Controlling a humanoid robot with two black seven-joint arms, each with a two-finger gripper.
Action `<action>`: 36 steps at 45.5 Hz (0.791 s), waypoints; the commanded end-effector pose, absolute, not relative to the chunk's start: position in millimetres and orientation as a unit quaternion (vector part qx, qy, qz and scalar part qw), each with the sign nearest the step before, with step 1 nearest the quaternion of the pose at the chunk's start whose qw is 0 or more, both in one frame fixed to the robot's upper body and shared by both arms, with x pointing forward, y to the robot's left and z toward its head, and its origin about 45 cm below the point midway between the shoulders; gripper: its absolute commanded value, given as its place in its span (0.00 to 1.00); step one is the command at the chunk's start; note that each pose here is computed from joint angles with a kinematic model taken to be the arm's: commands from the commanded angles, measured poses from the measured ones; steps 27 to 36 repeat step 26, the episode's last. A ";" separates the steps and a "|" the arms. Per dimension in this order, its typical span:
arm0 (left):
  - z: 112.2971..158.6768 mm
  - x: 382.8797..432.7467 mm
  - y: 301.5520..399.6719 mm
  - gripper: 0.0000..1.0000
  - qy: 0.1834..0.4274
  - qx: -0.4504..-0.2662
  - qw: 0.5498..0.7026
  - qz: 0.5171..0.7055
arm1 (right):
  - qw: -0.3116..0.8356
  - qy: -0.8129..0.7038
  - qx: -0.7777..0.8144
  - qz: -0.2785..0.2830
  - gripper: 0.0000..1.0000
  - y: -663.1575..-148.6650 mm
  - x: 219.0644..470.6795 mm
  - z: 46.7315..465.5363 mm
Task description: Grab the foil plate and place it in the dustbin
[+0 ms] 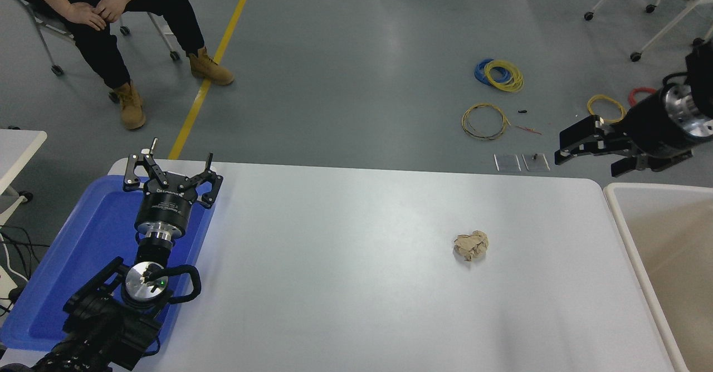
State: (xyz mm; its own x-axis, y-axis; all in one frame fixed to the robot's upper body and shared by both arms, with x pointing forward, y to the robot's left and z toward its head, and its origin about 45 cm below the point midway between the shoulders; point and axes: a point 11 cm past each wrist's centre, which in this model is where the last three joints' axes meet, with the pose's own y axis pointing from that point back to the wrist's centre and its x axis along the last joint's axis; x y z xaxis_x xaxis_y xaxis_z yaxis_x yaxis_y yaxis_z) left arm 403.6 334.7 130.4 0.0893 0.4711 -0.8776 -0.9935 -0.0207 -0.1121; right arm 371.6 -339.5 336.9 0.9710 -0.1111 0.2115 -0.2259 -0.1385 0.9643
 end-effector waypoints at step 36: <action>129.8 403.0 335.3 1.00 0.326 -0.401 0.619 0.592 | 0.665 -0.046 0.745 0.030 1.00 -326.9 348.0 332.5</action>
